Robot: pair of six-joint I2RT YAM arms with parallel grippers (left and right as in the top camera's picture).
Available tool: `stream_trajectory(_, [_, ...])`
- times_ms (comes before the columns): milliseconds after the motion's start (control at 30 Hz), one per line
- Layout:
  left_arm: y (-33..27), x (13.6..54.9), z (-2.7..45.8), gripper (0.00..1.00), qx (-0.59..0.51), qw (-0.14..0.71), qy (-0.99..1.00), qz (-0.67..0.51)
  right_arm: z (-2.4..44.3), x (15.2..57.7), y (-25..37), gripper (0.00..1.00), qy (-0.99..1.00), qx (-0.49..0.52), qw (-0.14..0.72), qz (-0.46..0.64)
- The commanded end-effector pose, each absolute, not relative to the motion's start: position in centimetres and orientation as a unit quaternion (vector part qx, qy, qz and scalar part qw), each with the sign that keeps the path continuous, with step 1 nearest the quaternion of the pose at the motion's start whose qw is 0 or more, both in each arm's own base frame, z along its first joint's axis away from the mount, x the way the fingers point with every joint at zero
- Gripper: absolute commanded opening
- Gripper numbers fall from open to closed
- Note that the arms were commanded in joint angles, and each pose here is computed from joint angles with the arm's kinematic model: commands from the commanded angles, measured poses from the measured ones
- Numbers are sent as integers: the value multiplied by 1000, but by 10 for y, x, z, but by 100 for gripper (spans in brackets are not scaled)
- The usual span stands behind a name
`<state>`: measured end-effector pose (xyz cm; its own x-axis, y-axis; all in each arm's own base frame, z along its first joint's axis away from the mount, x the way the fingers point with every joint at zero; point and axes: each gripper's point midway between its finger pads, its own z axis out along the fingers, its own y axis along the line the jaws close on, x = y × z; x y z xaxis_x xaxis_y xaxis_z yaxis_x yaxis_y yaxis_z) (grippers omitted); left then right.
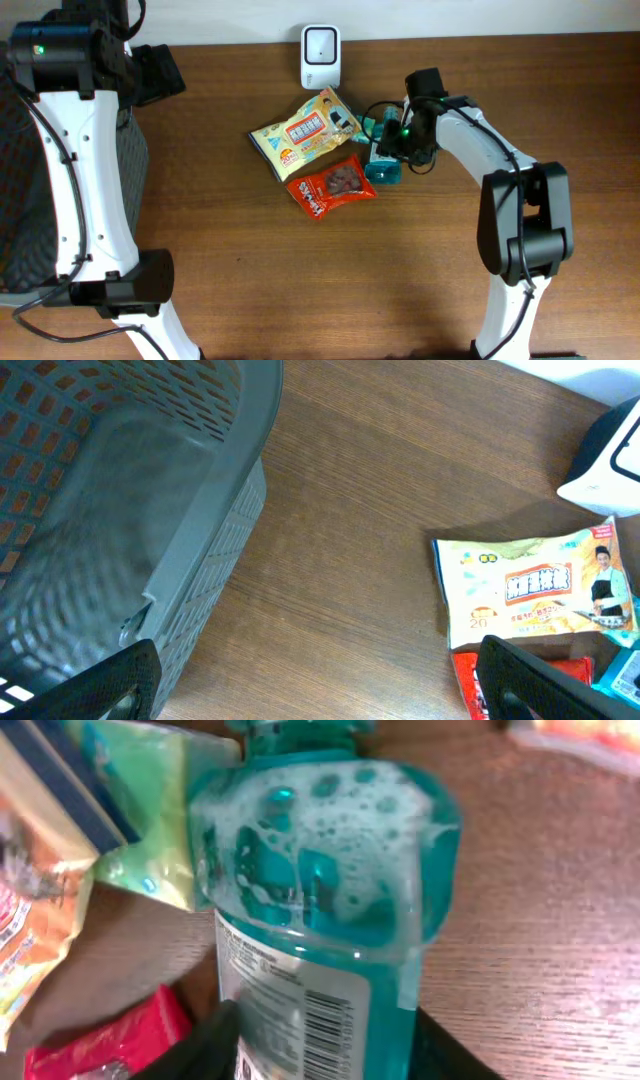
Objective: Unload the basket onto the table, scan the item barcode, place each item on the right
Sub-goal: 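Grasp the Listerine bottle neck with the right gripper, then lift the teal Listerine bottle and turn its label upward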
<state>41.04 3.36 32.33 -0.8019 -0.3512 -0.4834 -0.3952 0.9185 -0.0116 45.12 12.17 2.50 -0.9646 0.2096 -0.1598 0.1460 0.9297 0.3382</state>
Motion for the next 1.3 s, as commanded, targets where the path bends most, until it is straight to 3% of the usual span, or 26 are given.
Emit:
stream_trajectory(0, [35,407,331,99,-196,256,946,44,24,451,119,33,981,71,101,151])
stream_trajectory(33, [35,407,331,99,-196,256,946,44,23,450,119,25,981,71,100,151])
stream_trajectory(67, [35,407,331,99,-196,256,946,44,23,450,119,23,981,66,100,150])
stream_trajectory(233, [35,407,331,99,-196,256,946,44,66,455,107,18,989,35,125,70])
stream_trajectory(333, [35,407,331,99,-196,256,946,44,60,449,140,18,990,-6,128,58])
stream_trajectory(367, [35,407,331,99,-196,256,946,44,56,448,149,39,990,-18,132,38])
stream_trajectory(433, [35,407,331,99,-196,256,946,44,55,449,143,49,990,12,135,28])
stream_trajectory(500, [35,407,331,99,-196,256,946,44,54,453,124,64,990,37,131,24])
stream_trajectory(667, [35,407,331,99,-196,256,946,44,32,451,115,79,994,-26,100,39])
stream_trajectory(867, [35,407,331,99,-196,256,946,44,6,453,119,81,995,-24,86,49])
stream_trajectory(900, [35,407,331,99,-196,256,946,44,4,453,124,79,994,-26,84,66])
stream_trajectory(967, [35,407,331,99,-196,256,946,44,5,454,127,61,993,-27,86,72])
stream_trajectory(1067, [35,407,331,99,-196,256,946,44,4,454,127,52,993,-27,85,71])
stream_trajectory(1133, [35,407,331,99,-196,256,946,44,4,450,126,53,994,-27,77,70])
stream_trajectory(1200, [35,407,331,99,-196,256,946,44,8,443,122,65,996,-25,64,59])
stream_trajectory(1267, [35,407,331,99,-196,256,946,44,22,443,121,65,996,-25,59,57])
